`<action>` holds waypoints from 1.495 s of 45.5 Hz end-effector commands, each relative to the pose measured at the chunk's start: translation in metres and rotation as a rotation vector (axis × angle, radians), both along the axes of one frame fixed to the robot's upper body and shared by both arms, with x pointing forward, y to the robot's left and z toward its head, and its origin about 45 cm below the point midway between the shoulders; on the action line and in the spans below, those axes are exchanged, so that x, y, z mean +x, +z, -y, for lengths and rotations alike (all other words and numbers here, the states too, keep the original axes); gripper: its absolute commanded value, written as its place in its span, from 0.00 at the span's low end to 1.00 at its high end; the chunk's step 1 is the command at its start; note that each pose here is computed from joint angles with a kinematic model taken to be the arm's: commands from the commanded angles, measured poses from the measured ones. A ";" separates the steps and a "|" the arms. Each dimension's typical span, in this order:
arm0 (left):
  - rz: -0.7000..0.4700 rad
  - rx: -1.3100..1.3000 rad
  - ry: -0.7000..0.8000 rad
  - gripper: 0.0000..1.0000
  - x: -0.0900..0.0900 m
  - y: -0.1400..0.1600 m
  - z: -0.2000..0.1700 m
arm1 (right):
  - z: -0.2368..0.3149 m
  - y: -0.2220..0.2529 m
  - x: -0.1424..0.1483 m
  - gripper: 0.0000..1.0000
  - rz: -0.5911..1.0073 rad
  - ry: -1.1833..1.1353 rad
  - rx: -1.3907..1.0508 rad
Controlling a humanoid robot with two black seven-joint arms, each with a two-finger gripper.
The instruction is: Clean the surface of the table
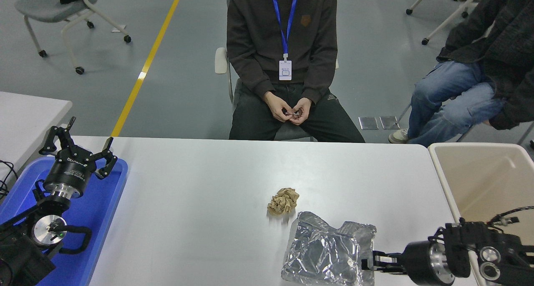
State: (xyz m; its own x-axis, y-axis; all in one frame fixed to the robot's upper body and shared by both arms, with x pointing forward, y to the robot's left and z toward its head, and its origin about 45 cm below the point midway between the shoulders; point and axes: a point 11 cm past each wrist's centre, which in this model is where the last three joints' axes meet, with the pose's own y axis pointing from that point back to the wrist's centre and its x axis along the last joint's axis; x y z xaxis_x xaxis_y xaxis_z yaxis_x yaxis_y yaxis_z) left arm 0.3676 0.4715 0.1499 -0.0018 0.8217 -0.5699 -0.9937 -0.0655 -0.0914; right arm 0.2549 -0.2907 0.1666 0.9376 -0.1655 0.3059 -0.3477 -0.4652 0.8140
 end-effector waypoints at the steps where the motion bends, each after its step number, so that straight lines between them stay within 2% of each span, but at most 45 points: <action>1: -0.001 0.000 0.000 1.00 0.000 0.000 0.000 | 0.024 0.050 0.019 0.00 0.044 0.024 -0.048; 8: 0.001 0.000 0.001 1.00 0.000 0.000 0.000 | 0.033 0.082 0.023 0.00 0.013 0.025 -0.028; 16: 0.000 0.000 0.001 1.00 0.000 0.000 0.000 | 0.046 0.115 0.031 0.00 0.053 0.016 -0.039; 26: 0.001 0.000 0.001 1.00 0.000 0.000 0.000 | 0.059 0.140 0.035 0.00 0.067 0.001 -0.038; 39: -0.001 0.000 0.000 1.00 0.000 0.000 0.000 | 0.093 0.159 0.034 0.00 0.113 -0.100 -0.062; 48: -0.001 0.000 0.000 1.00 0.000 0.000 0.000 | 0.130 0.168 0.046 0.00 0.157 -0.227 -0.086; 68: 0.000 -0.001 -0.001 1.00 0.000 0.000 0.000 | 0.169 0.182 0.057 0.00 0.223 -0.451 -0.015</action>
State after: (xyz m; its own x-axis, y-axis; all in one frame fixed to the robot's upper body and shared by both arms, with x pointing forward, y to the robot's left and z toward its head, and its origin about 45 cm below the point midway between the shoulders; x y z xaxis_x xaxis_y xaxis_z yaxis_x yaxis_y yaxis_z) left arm 0.3676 0.4715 0.1500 -0.0017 0.8217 -0.5699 -0.9936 -0.0659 -0.0920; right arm 0.3073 -0.4373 0.3412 0.7648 -0.4276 0.4819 -0.6158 -0.2653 0.7419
